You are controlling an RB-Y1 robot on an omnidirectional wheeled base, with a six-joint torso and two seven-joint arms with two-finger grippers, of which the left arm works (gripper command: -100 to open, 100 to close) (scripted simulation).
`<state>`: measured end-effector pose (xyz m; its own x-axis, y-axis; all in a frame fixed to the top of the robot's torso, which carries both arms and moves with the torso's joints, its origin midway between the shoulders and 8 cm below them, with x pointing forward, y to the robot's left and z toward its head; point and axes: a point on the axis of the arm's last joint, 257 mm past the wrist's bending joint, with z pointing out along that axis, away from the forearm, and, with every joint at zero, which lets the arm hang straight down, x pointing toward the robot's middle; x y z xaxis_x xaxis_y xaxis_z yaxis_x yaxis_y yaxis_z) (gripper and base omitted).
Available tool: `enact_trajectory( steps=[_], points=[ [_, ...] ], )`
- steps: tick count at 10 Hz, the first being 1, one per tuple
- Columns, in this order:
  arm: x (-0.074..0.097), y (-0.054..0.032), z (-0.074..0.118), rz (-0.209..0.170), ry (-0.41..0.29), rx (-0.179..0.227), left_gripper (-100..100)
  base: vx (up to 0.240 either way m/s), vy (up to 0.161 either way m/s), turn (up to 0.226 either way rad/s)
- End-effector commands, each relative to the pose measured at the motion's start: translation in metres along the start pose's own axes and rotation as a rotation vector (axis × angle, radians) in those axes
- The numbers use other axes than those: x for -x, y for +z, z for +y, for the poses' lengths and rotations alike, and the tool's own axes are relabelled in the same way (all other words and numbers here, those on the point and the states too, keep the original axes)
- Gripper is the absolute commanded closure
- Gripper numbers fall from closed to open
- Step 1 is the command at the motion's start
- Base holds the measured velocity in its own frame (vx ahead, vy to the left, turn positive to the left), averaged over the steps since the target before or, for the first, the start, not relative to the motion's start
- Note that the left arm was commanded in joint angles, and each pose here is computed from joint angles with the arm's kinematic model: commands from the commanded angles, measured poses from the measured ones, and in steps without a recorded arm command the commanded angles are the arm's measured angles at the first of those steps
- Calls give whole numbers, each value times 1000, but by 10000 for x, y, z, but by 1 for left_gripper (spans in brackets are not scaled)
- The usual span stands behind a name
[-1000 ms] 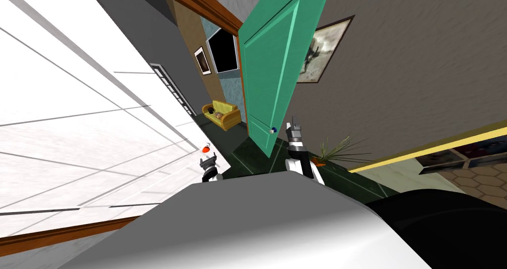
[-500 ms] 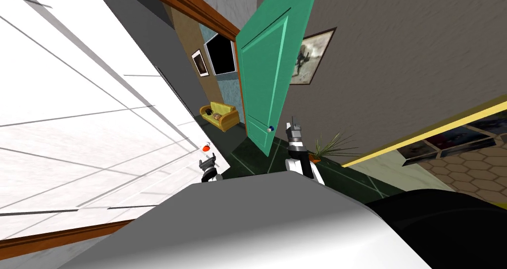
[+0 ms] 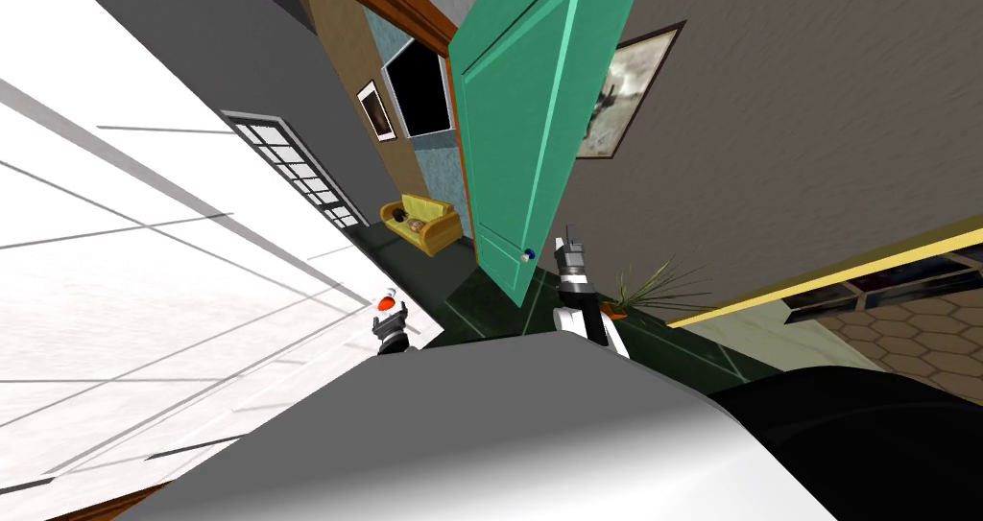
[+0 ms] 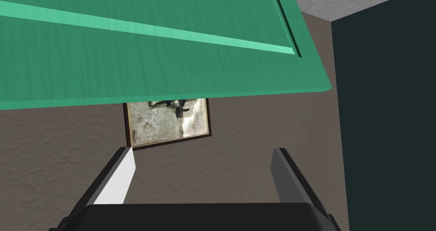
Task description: Pull the door open
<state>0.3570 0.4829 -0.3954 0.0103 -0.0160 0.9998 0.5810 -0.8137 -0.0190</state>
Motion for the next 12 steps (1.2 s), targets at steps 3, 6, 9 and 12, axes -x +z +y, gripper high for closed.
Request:
enact_trajectory(
  steps=[3,6,9,12],
  points=[
    [-6,25,-383,1,-3,-9,-100,95,-2,-26],
    [-18,36,-555,2,-3,-13,-100,105,5,-15],
    [-2,32,-488,1,0,-12,100,8,2,3],
    [-2,32,-488,1,0,-12,100,-8,0,-6]
  ],
)
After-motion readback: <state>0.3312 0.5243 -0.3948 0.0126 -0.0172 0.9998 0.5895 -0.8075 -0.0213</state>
